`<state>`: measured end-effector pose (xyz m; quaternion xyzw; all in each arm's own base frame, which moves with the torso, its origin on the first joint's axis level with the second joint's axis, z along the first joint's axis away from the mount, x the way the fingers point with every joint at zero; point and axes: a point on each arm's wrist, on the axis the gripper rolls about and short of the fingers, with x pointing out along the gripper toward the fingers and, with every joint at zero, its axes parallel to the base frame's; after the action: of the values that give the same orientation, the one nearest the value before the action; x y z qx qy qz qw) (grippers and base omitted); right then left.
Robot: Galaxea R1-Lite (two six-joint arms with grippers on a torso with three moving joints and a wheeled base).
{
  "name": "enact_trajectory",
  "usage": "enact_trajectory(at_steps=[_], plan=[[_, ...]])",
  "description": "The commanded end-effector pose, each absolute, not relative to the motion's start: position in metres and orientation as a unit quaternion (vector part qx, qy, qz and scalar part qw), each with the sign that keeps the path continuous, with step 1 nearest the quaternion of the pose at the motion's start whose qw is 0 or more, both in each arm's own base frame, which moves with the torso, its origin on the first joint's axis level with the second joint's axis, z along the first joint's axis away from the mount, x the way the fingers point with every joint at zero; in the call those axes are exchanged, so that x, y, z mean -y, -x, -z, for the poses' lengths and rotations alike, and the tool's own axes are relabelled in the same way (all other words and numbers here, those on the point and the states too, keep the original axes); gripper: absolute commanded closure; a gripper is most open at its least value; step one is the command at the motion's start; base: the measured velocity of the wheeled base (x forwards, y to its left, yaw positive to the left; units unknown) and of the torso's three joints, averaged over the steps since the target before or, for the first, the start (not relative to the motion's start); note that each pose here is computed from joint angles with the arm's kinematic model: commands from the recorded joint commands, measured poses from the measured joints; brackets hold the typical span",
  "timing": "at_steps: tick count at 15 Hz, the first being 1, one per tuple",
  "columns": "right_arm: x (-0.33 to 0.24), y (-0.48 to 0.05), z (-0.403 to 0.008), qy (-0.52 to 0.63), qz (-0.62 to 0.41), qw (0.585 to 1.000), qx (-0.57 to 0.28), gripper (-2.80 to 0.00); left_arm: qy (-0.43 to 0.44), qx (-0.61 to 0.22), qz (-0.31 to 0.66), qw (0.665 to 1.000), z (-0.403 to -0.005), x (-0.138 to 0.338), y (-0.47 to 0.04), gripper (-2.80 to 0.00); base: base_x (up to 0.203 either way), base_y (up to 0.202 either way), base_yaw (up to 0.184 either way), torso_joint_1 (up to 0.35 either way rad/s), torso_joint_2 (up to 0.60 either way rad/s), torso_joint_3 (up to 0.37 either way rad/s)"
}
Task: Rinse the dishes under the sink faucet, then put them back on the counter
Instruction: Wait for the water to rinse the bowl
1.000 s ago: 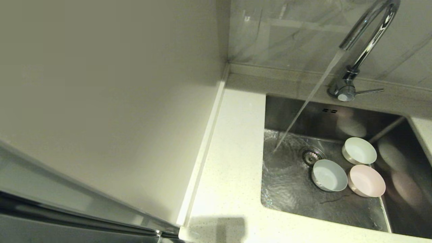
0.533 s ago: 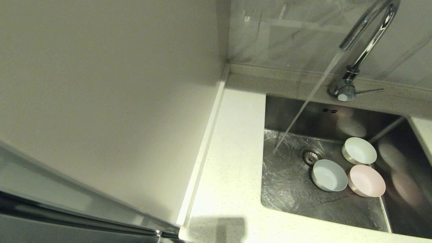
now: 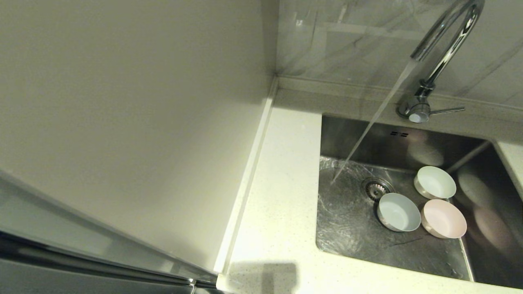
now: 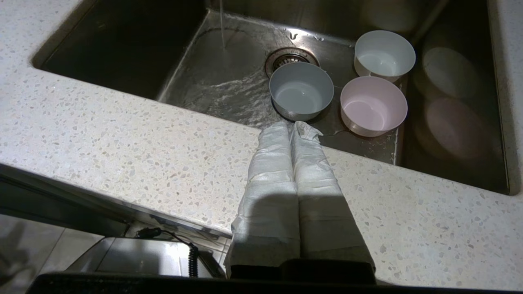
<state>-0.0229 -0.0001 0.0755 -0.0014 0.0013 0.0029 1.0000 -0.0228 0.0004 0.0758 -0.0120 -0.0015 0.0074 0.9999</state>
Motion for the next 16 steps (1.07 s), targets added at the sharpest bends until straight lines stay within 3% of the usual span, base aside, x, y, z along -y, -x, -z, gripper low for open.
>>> enact_trajectory(at_steps=[1,16], plan=[[0.0001,0.0229,-0.0754,0.002,-0.003,1.0,-0.002,0.0,0.012,0.003,-0.007,1.0,-0.0757,-0.0004,0.023,0.0,0.0,0.0,0.0,0.0,0.0,0.0],[0.0001,0.0228,-0.0755,0.002,-0.003,1.0,-0.002,0.0,0.012,0.004,-0.008,1.0,-0.0757,-0.0003,0.0231,0.0,0.0,0.0,0.0,0.0,0.0,0.0]])
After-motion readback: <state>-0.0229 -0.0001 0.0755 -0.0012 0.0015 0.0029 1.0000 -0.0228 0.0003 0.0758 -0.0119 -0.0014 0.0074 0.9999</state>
